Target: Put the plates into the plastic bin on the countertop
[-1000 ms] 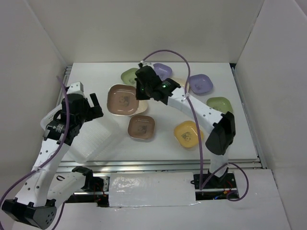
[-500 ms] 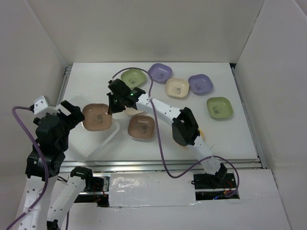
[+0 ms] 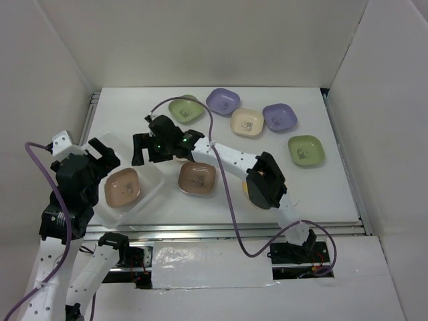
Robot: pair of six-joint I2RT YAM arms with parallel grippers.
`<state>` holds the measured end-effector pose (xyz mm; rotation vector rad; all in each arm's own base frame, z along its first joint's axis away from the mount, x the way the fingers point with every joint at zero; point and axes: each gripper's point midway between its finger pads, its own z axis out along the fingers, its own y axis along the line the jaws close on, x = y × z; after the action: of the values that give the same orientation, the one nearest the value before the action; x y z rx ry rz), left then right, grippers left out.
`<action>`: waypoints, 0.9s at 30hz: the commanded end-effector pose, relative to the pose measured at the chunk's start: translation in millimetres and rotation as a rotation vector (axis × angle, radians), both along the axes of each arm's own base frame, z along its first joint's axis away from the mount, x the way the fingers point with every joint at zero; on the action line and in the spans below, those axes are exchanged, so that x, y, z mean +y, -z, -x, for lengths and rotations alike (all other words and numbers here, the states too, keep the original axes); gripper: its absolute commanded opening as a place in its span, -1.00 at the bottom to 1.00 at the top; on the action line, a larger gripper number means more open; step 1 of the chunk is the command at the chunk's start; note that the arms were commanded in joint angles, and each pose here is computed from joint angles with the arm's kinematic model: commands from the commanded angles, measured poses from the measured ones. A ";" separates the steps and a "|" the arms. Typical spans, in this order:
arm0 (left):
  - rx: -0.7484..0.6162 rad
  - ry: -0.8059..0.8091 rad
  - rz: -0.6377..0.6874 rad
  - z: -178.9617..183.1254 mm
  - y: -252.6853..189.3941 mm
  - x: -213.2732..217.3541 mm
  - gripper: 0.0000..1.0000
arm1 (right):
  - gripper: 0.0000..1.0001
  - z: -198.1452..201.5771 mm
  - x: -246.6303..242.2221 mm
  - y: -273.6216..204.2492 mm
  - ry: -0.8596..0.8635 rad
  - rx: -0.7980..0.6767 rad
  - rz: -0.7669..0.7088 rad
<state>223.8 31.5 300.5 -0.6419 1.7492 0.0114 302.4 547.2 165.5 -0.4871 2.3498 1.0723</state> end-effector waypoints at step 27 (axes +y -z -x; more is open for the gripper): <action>0.133 0.240 -0.036 -39.9 22.6 -38.5 0.99 | -0.06 15.9 -262.2 146.7 0.656 0.129 0.408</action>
<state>256.9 -1.2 260.4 -0.4621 1.9899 -0.0403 276.8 275.8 21.6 0.1579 2.6179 0.2693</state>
